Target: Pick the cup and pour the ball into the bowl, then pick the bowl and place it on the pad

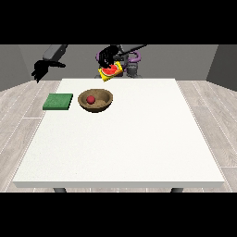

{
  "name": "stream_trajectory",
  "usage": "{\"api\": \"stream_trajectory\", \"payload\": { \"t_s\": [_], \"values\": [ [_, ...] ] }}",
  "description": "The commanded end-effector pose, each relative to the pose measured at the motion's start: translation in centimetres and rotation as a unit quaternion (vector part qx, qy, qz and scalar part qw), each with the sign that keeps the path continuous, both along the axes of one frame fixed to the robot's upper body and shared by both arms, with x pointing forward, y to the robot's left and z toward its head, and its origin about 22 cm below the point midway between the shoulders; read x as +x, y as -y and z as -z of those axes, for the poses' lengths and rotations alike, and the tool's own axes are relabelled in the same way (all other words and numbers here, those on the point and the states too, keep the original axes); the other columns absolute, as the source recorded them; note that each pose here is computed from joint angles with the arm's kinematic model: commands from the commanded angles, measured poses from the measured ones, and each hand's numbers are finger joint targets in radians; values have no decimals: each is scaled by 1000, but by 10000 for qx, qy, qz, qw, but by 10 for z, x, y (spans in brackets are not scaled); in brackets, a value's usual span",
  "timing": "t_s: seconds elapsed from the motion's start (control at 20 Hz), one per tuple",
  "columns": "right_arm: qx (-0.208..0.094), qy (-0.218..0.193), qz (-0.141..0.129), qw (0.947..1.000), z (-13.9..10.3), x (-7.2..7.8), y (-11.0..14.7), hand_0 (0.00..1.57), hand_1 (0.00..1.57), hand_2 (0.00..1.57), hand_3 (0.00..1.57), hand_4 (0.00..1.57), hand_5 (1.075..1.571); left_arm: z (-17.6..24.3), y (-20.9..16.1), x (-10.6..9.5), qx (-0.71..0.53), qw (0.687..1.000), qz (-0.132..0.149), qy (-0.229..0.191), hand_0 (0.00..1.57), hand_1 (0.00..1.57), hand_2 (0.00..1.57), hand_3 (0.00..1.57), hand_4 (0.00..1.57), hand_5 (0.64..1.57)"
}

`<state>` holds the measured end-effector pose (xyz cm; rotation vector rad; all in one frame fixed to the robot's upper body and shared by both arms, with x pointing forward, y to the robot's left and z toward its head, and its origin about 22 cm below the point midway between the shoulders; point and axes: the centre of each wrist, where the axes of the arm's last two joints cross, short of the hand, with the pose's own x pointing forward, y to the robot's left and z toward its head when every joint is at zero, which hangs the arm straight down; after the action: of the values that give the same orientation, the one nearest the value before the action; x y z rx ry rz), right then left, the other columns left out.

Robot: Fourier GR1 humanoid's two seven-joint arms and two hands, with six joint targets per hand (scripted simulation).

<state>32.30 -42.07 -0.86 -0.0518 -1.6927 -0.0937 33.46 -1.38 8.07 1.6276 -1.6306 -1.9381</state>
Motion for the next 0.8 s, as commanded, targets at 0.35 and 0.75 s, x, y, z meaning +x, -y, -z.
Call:
{"api": "stream_trajectory", "payload": {
  "t_s": [0.35,0.75],
  "values": [
    [451,-372,183,9981,22,-9,-7,0,0,0,0,462,1557,-40,-30,10,-2233,9740,98,-369,0,0,1571,1571,1273,1452],
    [464,128,636,9968,-19,11,7,0,0,0,0,411,1556,-40,-107,31,-4573,8842,-93,-952,859,859,1571,1555,925,1555]
  ]
}}
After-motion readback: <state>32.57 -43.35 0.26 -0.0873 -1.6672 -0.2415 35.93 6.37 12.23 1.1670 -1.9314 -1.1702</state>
